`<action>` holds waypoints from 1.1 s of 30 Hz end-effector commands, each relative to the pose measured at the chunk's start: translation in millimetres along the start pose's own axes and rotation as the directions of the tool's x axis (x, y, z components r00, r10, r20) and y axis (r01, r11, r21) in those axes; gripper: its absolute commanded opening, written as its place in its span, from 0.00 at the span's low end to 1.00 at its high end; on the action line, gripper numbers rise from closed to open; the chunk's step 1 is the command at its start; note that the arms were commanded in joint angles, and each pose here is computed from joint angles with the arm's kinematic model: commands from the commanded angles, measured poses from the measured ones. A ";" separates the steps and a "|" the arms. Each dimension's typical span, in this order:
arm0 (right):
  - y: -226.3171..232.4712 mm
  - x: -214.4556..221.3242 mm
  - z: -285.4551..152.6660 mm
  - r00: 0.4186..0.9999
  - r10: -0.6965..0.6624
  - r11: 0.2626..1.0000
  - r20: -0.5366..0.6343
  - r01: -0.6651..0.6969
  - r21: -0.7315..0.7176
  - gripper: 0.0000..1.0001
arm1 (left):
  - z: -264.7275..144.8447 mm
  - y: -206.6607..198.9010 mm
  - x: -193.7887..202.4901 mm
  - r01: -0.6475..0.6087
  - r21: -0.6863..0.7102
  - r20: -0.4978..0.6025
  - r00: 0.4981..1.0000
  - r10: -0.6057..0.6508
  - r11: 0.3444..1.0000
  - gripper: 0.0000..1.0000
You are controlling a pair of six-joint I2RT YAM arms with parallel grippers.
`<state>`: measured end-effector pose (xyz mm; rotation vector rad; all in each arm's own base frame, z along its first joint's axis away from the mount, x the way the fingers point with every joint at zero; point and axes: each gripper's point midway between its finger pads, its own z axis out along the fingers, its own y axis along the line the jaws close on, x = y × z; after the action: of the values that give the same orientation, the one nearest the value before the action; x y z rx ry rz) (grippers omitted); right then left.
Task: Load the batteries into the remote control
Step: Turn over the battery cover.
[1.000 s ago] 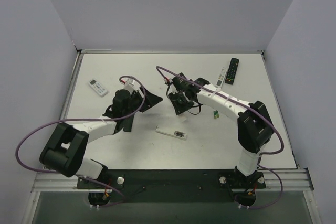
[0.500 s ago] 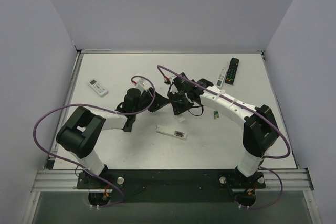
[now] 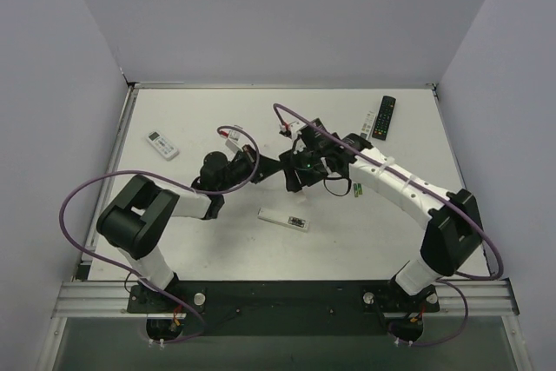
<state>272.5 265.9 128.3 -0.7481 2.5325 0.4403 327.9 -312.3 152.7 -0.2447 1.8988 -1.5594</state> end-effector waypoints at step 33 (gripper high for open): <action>35.3 -26.8 -94.2 0.898 -0.025 0.919 0.439 0.193 -0.344 0.00 | -52.4 -146.8 -22.8 -0.351 0.379 0.151 0.936 0.317 0.856 0.49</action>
<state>230.5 274.9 215.9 -0.7872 2.0922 1.1164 273.6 -302.6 284.8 0.2016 1.4379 -1.6813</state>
